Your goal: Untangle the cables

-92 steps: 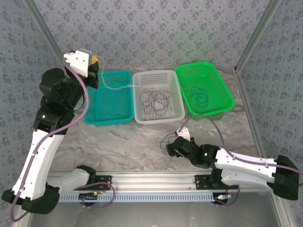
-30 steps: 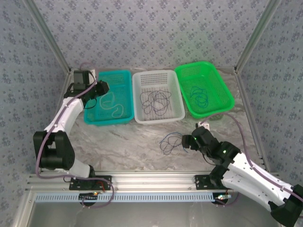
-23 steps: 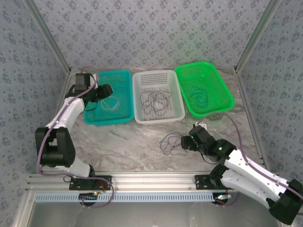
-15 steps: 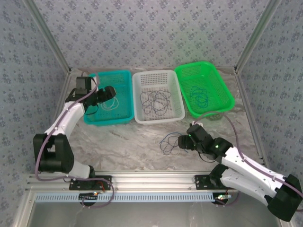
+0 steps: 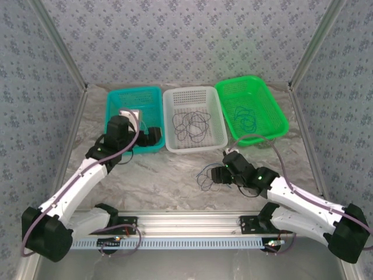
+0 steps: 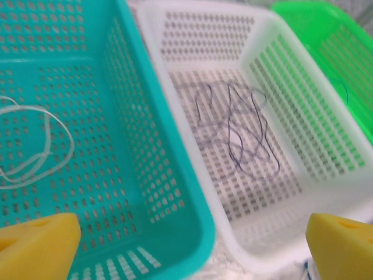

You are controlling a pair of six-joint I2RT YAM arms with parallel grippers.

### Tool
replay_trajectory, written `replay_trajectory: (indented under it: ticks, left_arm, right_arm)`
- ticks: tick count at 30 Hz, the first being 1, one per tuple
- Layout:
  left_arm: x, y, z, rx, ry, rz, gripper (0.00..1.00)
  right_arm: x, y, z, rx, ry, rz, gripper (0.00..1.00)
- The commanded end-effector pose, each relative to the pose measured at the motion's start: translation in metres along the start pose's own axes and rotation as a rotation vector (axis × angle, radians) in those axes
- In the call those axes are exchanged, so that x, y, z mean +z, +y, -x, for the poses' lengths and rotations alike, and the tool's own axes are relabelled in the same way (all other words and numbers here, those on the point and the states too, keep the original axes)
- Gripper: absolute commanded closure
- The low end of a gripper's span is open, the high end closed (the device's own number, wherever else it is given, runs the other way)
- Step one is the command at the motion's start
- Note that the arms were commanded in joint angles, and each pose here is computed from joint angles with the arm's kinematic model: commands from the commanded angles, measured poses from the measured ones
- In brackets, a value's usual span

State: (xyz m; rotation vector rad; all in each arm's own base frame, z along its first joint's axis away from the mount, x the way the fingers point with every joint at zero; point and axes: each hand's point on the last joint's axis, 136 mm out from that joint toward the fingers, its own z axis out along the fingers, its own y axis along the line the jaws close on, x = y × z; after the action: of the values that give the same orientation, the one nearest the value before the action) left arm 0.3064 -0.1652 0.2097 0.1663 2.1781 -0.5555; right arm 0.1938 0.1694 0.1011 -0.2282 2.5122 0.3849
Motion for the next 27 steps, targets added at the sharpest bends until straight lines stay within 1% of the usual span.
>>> replay_trajectory:
  ticks: [1,2,4,7,11,17,20,24,27]
  left_arm:
    - [0.003,-0.025,-0.032,0.127,0.063,-0.064,0.06]
    - [0.003,-0.032,-0.042,0.165,0.082,-0.081,0.09]
    - [0.003,-0.038,-0.055,0.192,0.101,-0.088,0.13]
    - [0.001,-0.048,-0.063,0.198,0.089,-0.120,0.15]
    - [0.000,-0.058,-0.071,0.203,0.072,-0.153,0.16]
    - [0.005,-0.064,-0.084,0.212,0.097,-0.161,0.15]
    - [0.006,-0.067,-0.087,0.221,0.094,-0.169,0.15]
    - [0.006,-0.066,-0.086,0.226,0.084,-0.159,0.14]
    - [0.005,-0.065,-0.084,0.226,0.070,-0.152,0.13]
  right_arm:
    - [-0.003,-0.001,0.011,0.004,-0.032,-0.022,0.25]
    - [-0.003,-0.002,0.011,0.010,-0.033,-0.026,0.25]
    - [-0.002,-0.009,0.008,0.042,-0.015,-0.047,0.25]
    - [0.002,-0.028,-0.004,0.111,0.047,-0.107,0.29]
    - [0.011,-0.037,-0.018,0.172,0.106,-0.114,0.30]
    - [0.021,-0.021,-0.018,0.221,0.110,-0.006,0.33]
    - [0.026,-0.019,-0.024,0.247,0.137,0.002,0.34]
    - [0.035,-0.017,-0.032,0.273,0.192,-0.002,0.40]
    - [0.040,-0.017,-0.034,0.289,0.209,-0.008,0.47]
